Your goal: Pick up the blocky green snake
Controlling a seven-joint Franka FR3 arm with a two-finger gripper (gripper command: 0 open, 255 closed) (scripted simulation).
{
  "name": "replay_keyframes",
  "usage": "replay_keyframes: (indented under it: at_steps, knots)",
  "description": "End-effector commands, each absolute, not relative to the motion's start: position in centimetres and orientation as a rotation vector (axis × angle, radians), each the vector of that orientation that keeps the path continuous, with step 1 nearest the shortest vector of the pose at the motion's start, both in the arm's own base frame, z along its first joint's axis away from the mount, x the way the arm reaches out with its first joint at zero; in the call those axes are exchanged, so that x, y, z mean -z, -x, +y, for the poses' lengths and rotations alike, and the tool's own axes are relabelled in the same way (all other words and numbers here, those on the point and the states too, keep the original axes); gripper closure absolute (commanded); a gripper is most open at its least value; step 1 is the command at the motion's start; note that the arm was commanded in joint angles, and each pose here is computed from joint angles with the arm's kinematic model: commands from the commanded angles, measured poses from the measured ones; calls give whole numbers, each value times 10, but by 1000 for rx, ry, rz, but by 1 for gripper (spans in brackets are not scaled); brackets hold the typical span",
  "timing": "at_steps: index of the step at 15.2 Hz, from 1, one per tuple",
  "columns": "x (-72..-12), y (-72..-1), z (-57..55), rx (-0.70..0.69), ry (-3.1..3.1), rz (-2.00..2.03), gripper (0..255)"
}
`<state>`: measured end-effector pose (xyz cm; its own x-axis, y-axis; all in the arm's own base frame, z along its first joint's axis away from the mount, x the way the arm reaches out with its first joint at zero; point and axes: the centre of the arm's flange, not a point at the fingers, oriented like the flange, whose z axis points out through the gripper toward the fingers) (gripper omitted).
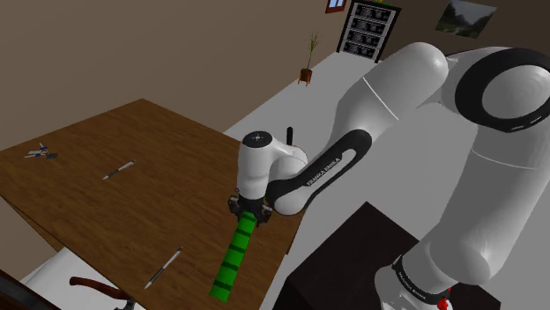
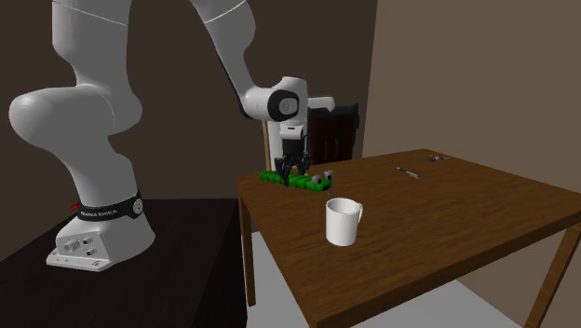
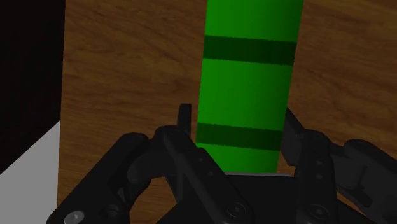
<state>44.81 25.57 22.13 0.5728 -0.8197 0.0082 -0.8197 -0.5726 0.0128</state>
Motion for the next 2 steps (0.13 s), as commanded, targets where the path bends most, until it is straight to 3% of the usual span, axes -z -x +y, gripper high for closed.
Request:
replay_keyframes:
  at_steps: [1, 2]
  knots:
    - [-228, -448, 256, -2, -2773, -1445, 255]
    - [-228, -448, 256, -2, -2773, -1445, 255]
